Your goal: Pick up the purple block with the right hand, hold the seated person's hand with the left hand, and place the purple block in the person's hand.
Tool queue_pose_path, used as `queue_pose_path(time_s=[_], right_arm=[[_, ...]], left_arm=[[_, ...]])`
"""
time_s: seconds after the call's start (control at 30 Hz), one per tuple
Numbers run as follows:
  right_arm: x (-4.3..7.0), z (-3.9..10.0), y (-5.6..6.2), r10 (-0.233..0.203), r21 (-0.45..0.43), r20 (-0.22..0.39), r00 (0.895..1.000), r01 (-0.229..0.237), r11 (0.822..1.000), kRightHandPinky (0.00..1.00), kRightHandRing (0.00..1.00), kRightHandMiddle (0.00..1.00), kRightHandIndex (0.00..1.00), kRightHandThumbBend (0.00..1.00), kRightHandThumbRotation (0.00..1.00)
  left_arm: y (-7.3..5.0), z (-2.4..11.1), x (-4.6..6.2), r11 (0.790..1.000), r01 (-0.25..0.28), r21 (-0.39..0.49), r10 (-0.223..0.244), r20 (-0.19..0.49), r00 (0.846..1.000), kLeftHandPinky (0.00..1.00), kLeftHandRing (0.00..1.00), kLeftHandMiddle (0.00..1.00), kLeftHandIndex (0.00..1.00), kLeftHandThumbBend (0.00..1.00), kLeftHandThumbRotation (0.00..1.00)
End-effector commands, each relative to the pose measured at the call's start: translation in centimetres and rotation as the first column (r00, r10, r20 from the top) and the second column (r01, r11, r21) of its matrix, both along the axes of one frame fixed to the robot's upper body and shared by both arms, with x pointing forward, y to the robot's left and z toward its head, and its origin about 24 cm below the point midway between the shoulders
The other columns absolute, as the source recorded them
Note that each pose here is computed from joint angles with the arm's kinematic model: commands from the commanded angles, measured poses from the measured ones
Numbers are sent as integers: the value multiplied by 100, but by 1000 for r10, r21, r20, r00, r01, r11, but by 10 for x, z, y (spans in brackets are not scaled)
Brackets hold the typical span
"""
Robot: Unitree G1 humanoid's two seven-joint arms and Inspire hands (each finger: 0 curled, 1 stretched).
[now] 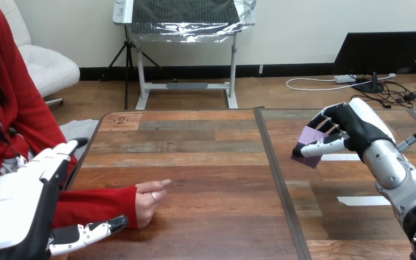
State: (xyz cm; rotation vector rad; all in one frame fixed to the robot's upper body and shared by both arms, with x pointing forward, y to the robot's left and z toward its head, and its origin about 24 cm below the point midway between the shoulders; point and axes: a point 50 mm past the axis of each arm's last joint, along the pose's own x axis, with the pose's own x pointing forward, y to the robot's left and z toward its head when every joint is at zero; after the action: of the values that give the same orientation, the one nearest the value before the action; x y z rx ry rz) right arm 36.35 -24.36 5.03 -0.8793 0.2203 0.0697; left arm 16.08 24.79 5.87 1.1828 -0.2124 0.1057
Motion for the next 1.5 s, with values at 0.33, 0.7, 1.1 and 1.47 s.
queue_pose_path(time_s=[0.33,0.7,1.1,1.47], right_arm=[[16,42,0,31,14,164,986,-34,999,42,45,48,49,77,0],[17,43,2,39,8,171,984,-41,999,43,46,49,49,77,0],[17,44,4,54,-1,183,982,-55,998,43,46,49,49,77,0],[17,45,6,62,-1,191,980,-63,998,42,46,49,49,78,0]], left_arm=[[-7,20,24,990,80,113,-86,50,995,70,80,82,79,100,42],[-8,21,32,975,118,190,-117,-15,993,64,75,78,75,100,31],[-12,22,40,957,147,252,-127,-96,987,62,71,75,72,100,14],[-14,25,46,949,163,269,-124,-156,980,63,70,73,70,100,4]])
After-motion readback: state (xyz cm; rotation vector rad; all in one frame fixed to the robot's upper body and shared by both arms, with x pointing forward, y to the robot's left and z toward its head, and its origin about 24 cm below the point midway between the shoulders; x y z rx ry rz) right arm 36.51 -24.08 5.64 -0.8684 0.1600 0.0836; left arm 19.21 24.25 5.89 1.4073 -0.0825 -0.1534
